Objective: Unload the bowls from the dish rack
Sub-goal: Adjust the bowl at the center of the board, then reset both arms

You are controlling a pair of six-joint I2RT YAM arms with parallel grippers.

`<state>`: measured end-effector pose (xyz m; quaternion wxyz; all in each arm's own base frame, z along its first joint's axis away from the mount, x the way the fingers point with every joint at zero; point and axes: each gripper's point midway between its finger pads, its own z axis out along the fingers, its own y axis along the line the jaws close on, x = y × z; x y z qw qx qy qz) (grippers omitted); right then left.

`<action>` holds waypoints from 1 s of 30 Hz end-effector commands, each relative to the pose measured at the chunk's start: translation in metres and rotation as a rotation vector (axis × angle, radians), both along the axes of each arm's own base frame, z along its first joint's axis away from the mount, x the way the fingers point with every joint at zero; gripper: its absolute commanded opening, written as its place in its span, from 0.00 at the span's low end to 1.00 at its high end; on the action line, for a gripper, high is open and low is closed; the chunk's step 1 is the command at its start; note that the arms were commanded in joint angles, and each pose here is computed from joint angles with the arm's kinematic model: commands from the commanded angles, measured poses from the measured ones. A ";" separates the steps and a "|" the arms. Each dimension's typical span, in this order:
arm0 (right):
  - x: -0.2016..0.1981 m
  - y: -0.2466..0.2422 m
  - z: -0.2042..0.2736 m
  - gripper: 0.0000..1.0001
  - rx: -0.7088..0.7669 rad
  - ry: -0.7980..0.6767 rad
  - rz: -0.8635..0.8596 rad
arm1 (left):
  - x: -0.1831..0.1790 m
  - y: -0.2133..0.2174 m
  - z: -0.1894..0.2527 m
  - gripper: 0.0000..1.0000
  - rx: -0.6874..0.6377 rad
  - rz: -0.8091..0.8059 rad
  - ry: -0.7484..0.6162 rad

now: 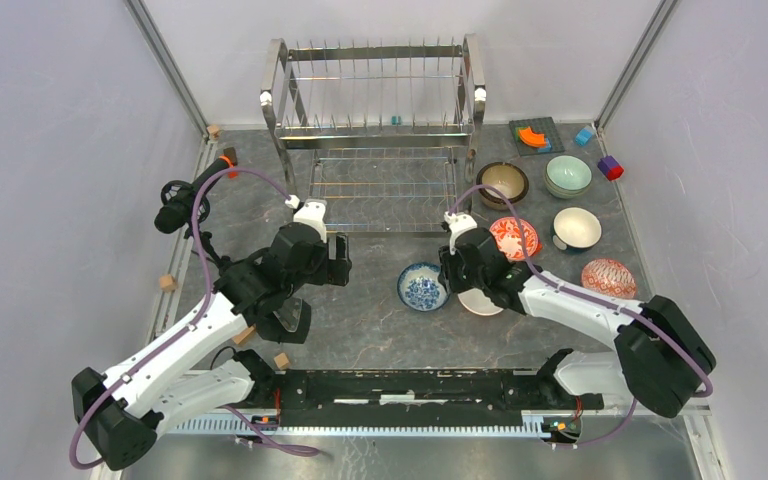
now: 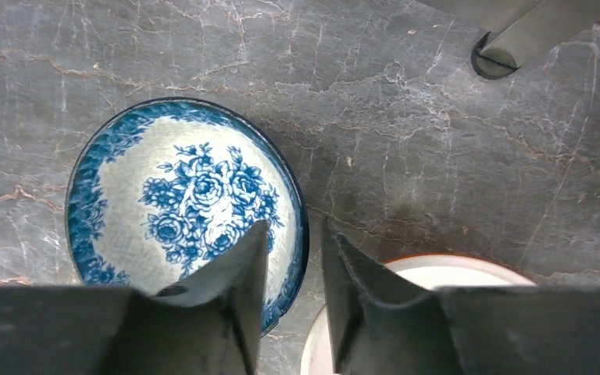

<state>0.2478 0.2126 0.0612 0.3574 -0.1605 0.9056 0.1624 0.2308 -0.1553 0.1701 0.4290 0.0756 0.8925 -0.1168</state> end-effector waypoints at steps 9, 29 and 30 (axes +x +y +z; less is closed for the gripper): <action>-0.008 -0.001 0.048 0.70 0.085 -0.141 0.088 | 0.003 -0.003 0.009 0.93 -0.020 0.009 -0.018; -0.018 -0.069 0.146 0.98 0.399 -0.637 -0.202 | 0.006 -0.010 0.036 1.00 -0.138 -0.001 -0.122; -0.019 -0.068 0.151 0.98 0.455 -0.641 -0.218 | 0.007 -0.010 0.037 1.00 -0.152 0.012 -0.129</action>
